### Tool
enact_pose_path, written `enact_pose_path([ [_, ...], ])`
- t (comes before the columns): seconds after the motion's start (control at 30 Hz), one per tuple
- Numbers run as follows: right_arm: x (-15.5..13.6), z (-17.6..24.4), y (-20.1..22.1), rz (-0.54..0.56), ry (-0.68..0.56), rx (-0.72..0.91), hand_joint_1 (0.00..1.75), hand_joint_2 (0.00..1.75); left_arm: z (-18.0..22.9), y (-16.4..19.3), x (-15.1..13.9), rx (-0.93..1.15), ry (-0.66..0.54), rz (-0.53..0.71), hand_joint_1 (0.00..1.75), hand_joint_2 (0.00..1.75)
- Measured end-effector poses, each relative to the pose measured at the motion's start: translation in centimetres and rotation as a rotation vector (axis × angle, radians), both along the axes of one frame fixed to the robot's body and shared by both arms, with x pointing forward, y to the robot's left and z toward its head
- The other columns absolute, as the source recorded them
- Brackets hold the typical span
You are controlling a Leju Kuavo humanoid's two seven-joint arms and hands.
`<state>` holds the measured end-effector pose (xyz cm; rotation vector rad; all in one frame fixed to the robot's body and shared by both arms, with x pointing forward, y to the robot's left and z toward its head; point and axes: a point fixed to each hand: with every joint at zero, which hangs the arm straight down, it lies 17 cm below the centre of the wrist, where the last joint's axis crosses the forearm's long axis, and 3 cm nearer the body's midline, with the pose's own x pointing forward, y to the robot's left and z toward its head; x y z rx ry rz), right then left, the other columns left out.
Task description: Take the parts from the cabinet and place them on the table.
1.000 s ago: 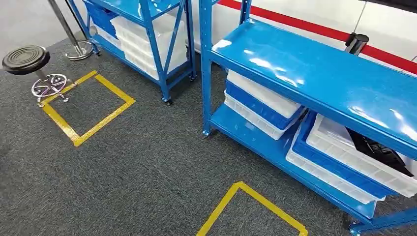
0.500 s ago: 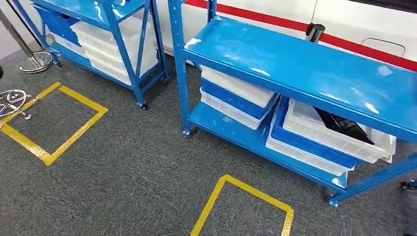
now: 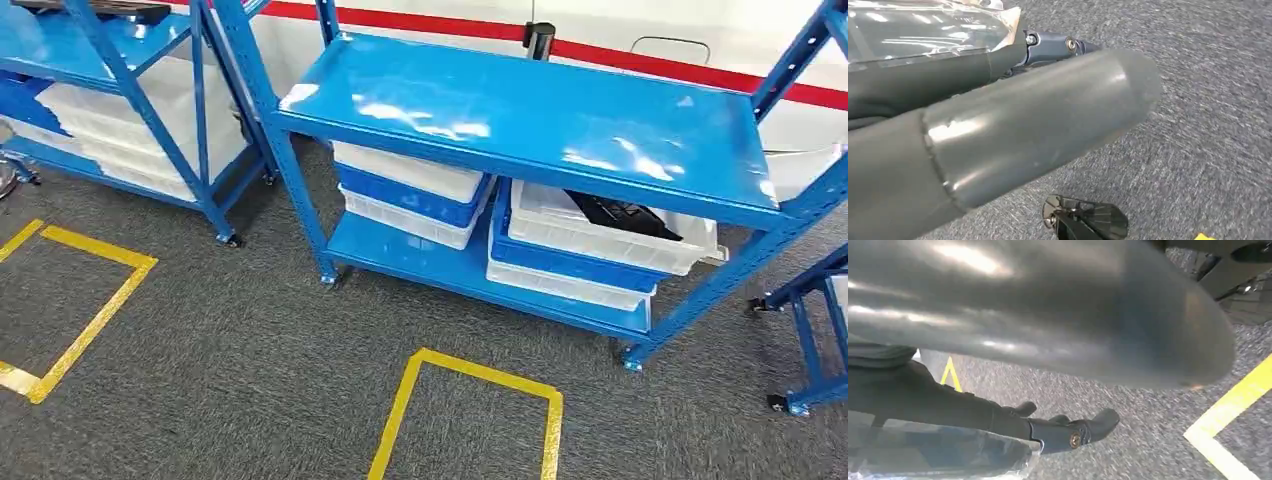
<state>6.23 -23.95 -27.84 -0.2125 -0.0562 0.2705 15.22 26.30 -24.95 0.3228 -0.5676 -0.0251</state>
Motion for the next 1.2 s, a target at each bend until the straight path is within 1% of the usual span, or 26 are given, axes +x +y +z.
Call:
enact_pose_path([
  [0.43,0.37,0.04,-0.1,-0.001,-0.001,-0.002,0.0,0.0,-0.03,-0.08,0.01,-0.003,0.003,-0.008,0.0,0.0],
  [0.6,-0.09,-0.02,-0.37,-0.005,0.008,-0.006,0.0,0.0,-0.03,-0.2,0.07,-0.005,0.004,-0.008,0.0,0.0],
  [0.7,0.42,0.04,-0.33,-0.008,0.0,-0.005,0.0,0.0,-0.07,-0.15,0.02,-0.004,0.008,-0.009,0.0,0.0],
  [0.83,-0.03,-0.01,-0.36,-0.011,0.009,-0.005,0.0,0.0,0.05,-0.23,0.53,-0.003,0.003,-0.014,0.0,0.0],
  [1.07,-0.21,-0.02,-0.18,-0.01,0.012,-0.003,0.0,0.0,-0.1,0.02,0.02,0.0,0.011,-0.015,0.0,0.0],
  [1.2,0.23,0.05,0.03,-0.008,0.005,-0.001,0.0,0.0,-0.11,0.22,0.03,0.003,0.012,-0.015,0.0,0.0],
])
